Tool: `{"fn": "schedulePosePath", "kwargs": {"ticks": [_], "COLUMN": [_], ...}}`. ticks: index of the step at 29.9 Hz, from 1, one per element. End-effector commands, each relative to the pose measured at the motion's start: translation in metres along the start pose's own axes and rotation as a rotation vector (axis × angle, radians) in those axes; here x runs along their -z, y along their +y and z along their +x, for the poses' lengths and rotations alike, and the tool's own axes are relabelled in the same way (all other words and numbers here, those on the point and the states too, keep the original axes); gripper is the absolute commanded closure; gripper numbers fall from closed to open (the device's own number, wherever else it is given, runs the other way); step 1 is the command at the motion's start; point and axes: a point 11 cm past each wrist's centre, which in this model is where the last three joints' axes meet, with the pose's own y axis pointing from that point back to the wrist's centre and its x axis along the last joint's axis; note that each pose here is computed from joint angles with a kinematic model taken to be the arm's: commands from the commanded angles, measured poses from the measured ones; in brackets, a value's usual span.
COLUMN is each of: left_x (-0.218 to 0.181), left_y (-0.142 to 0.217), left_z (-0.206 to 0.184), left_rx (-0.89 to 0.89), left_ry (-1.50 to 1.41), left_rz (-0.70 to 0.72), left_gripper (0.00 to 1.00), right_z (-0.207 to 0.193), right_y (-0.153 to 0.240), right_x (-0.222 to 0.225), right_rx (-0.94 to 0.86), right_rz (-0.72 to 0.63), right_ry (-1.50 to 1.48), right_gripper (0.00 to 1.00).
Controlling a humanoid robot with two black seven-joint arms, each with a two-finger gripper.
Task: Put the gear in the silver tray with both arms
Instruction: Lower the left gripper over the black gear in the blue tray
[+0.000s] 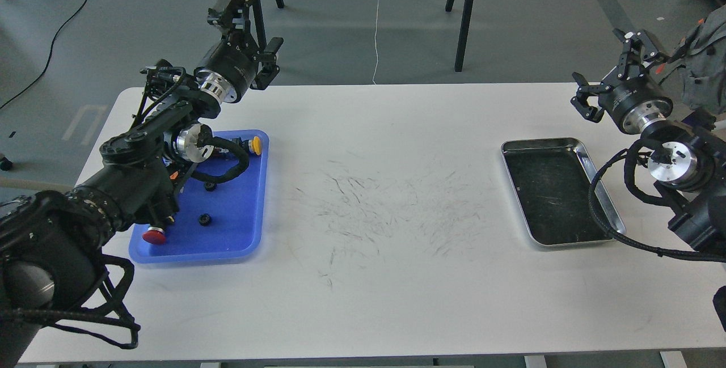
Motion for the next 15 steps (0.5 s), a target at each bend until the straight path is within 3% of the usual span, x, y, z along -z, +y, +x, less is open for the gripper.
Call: {"fn": "schedulePosePath", "kwargs": {"ticks": [1,15], "left_x": [0.0,0.005], "left_y": [-0.001,-0.002], "left_z": [-0.003,-0.013], "left_rx": [-0.002,0.029], "left_ry": [0.001,-0.002], "left_rz": [-0.015,-0.011], "left_gripper": [0.0,0.0], "right_z": [0.0,0.0], "right_y": [0.0,0.0], "right_x": [0.0,0.004], "right_rx": [0.0,0.008], "right_rz": [0.0,0.009], "right_ry": [0.0,0.002], "right_gripper": [0.02,0.02]}}
